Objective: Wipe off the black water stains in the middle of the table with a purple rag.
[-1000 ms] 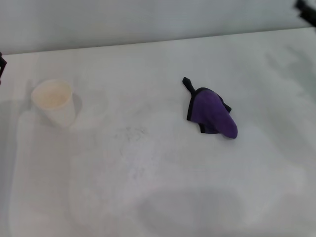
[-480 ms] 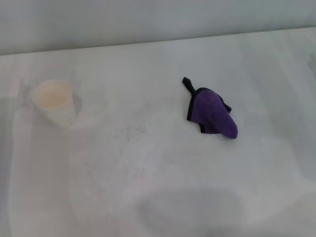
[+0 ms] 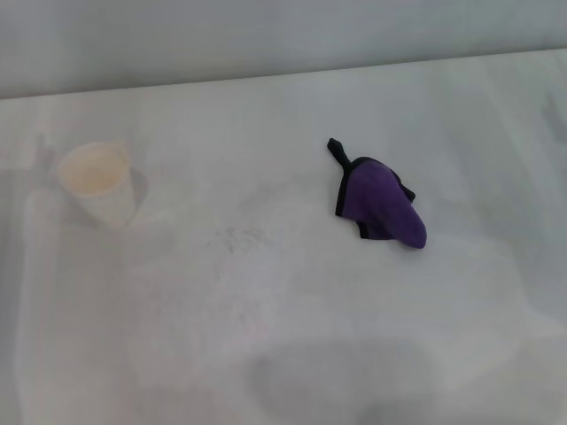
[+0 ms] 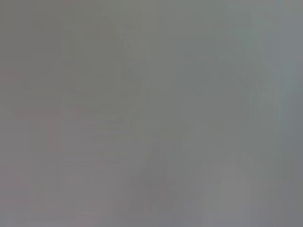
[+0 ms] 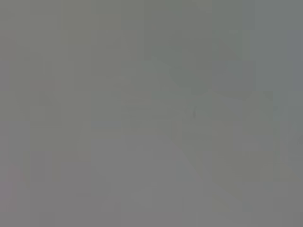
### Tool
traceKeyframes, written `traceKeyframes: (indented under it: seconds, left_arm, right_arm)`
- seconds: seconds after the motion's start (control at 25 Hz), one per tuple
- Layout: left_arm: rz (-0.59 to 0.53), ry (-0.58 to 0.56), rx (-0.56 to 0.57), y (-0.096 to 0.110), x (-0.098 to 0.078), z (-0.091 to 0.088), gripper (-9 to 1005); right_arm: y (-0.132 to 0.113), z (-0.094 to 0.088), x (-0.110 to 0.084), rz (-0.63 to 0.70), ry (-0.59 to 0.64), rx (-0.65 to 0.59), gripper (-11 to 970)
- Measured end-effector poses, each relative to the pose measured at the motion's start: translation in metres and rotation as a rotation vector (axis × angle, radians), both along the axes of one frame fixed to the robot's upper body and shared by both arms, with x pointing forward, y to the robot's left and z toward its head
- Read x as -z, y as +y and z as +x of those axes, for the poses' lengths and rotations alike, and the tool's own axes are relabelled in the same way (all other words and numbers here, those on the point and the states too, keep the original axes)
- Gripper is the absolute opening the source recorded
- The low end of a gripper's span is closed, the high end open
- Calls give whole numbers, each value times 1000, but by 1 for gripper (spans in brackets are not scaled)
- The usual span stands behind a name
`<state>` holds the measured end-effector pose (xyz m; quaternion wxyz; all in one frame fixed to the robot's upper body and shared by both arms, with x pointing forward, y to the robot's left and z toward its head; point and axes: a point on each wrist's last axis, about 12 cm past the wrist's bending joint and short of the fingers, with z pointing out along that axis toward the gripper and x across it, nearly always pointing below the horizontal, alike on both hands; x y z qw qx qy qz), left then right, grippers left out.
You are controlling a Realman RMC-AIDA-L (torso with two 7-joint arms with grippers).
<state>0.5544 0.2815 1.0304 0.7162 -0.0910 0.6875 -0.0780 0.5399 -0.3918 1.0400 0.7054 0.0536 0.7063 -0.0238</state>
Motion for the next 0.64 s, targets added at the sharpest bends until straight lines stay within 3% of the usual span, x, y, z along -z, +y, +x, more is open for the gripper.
traceKeyframes:
  seconds: [0.64]
  left_arm:
    - [4,66,36,-10,0,16,892]
  right_arm:
    - [2,-5,6,29,20,8,840]
